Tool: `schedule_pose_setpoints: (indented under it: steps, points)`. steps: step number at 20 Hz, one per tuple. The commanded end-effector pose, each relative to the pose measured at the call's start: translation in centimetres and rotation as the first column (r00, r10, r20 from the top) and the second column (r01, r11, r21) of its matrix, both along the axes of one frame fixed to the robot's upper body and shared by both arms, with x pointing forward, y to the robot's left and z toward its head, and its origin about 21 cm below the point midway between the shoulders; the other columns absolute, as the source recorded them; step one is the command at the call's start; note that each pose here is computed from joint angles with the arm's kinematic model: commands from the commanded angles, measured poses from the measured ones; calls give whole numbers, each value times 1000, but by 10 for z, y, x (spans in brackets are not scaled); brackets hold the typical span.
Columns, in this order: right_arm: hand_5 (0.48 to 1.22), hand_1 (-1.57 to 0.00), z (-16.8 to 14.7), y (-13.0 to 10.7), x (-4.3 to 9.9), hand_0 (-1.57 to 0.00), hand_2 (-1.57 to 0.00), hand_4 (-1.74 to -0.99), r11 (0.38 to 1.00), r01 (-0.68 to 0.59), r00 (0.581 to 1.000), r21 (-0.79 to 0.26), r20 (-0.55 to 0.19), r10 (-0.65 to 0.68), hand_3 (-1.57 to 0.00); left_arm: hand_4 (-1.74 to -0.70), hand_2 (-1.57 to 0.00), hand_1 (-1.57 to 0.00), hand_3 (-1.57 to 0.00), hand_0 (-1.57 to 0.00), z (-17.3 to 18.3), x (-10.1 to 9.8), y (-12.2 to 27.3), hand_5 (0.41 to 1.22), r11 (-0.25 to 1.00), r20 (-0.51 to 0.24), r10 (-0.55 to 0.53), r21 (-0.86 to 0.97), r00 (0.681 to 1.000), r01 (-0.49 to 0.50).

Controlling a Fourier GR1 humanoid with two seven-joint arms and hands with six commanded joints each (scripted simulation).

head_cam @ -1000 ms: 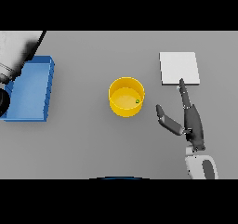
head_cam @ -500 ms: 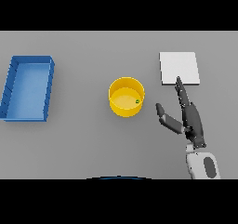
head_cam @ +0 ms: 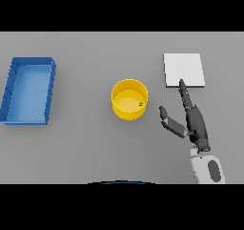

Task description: Pick up the red beaker and tilt it to pour out 1 green nut into yellow bowl. Pick up the yellow bowl and place it on the metallic measuring scale.

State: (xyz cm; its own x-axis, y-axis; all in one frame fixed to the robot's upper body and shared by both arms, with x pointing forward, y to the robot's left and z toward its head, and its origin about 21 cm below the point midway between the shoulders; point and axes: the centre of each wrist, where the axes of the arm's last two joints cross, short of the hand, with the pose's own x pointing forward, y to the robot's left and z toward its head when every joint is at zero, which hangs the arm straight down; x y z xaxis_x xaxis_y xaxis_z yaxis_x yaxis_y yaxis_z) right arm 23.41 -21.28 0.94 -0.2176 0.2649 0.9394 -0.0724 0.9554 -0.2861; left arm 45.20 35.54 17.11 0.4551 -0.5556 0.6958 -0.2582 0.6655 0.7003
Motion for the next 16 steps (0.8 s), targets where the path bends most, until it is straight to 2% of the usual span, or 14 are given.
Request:
schedule_pose_setpoints:
  steps: [1,6,9,11,13,14,15,16]
  points:
    - [707,1,-1,-1,-1,1,1,-1199,1000,-8,1000,-4,7,8,1,-1741,-1571,-1571,-1374,-1571,-7,-5,0,1221,1000,8,20,-20,1000,-20]
    - [696,1,-1,-3,-1,1,1,-1201,1000,-2,1000,-11,5,2,1,-1741,-1571,-1571,-1396,-1571,-47,-43,-4,1221,991,-12,72,-116,997,-73]
    - [687,1,0,1,1,1,1,-1186,1000,-8,1000,4,5,8,1,-1741,-1571,-1571,-1383,-1571,-67,-63,-14,1221,984,-57,96,-142,994,-103]
    - [683,1,2,0,1,1,1,-1170,1000,-9,1000,7,6,9,1,-1741,-1571,-1571,-1384,-1571,-72,-74,-19,1076,982,-80,92,-155,992,-104]
    - [679,1,3,0,5,1,1,-1168,1000,-7,1000,4,-5,7,1,-1735,-1571,-1571,-1366,-1571,-73,-80,-21,955,979,-137,65,-180,988,-90]
    - [678,1,3,-1,4,1,1,-1165,1000,-4,1000,-2,-8,4,1,-1661,-1571,-1571,-1407,-1571,-72,-85,-22,888,983,-161,33,-174,986,-61]
    - [675,1,1,-1,4,1,1,-1165,1000,-1,1000,4,-10,1,1,-1493,-1571,-1571,-1368,-1571,-69,-89,-21,827,983,-160,-8,-182,987,-22]
    - [671,1,-1,1,2,1,1,-1163,1000,-4,1000,-2,-12,4,1,-1311,-1489,-1545,-1238,-1571,-68,-93,-21,774,986,-166,-71,-158,983,45]
